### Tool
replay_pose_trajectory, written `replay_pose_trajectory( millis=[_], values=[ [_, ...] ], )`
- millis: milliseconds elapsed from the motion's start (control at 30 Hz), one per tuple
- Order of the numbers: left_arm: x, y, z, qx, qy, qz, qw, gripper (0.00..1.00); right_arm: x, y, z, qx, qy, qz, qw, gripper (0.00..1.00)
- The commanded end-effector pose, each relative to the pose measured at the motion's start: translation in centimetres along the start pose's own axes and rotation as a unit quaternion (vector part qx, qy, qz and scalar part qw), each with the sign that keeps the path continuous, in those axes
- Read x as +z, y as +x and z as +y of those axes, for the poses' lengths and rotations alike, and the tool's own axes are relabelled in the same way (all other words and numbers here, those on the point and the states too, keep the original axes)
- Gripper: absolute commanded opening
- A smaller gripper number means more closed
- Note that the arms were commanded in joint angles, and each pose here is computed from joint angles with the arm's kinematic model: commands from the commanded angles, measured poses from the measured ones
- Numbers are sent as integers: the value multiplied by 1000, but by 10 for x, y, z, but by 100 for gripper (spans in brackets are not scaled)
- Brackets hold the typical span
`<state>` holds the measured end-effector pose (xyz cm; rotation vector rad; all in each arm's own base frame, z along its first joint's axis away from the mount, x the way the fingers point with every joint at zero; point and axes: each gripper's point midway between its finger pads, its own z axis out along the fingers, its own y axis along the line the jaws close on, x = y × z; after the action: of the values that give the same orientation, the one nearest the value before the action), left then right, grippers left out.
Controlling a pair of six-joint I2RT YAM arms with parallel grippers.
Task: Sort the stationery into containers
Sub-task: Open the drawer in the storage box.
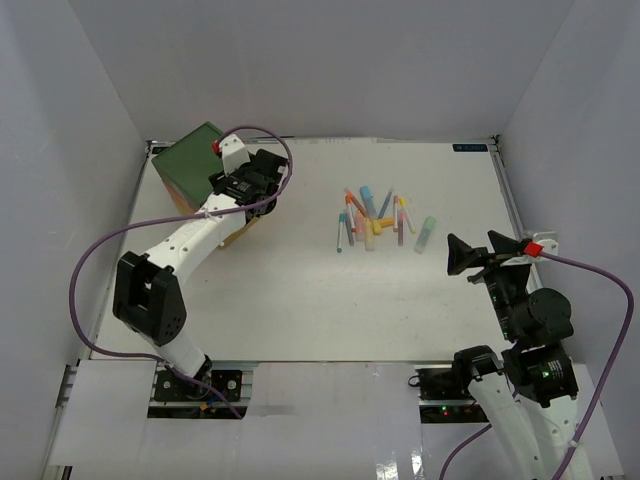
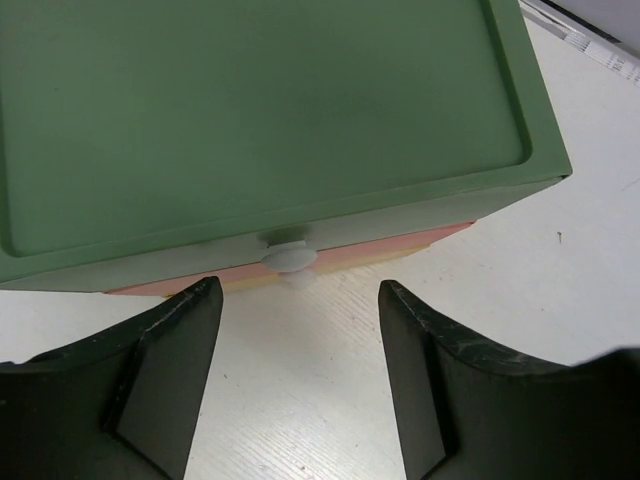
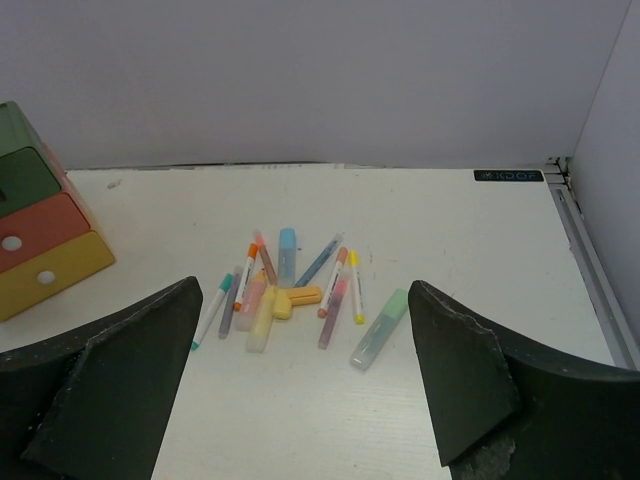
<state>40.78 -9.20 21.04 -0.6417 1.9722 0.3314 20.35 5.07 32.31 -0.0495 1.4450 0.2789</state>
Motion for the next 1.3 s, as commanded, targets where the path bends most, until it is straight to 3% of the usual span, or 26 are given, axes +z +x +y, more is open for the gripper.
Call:
replay_pose_trajectory(
  millis=[0,500,1267],
  values=[
    [-6,-29,-5,-34,0,-32,999,73,0,-7,-2,-1,7,-21,1000,90],
    [2,-26,-2,-23,-25,-39,999,65,-4,-7,-5,-5,13,-30,999,90],
    [14,-21,15,-16,-61,-41,997,59,-5,-6,-4,-9,8,-34,999,90]
  ],
)
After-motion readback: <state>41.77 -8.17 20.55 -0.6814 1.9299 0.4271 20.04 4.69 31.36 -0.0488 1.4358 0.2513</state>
